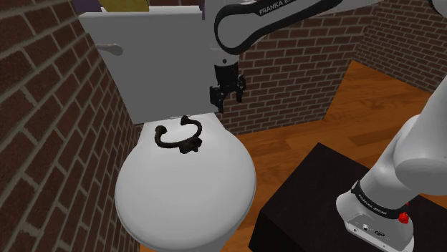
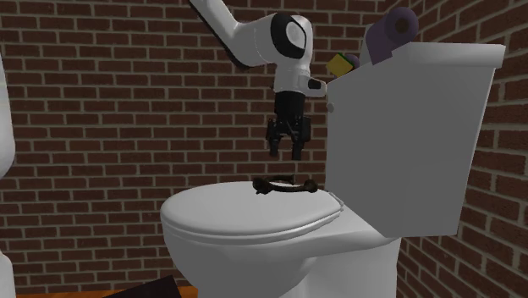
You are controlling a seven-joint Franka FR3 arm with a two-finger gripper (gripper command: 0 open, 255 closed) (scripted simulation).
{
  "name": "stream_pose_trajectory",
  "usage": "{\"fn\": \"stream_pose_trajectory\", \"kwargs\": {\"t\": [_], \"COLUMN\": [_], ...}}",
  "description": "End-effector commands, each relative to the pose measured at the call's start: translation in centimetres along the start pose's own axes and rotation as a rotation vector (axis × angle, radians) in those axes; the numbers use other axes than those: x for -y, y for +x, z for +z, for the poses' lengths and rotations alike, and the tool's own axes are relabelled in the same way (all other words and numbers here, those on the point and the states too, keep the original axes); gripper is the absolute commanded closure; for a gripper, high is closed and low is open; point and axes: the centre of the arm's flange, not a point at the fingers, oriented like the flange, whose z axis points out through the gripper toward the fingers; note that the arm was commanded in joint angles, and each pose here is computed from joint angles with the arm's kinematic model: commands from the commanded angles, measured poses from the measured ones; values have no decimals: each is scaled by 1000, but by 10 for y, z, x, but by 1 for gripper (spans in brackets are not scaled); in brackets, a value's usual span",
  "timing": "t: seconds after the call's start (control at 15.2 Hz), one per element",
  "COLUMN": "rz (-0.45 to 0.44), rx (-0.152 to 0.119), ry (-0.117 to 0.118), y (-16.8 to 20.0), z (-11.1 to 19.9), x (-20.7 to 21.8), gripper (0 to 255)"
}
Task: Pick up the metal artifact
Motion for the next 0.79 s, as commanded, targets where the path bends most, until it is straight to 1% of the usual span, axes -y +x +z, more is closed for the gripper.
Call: {"fn": "stream_pose_trajectory", "kwargs": {"t": [0.0, 0.59, 0.73], "rz": [3, 11, 12], "rx": [0, 3, 3], "ry": [6, 30, 31], "y": [23, 122, 128], "z": [8, 40, 47], "x": [15, 70, 73], "gripper": [0, 0, 0]}}
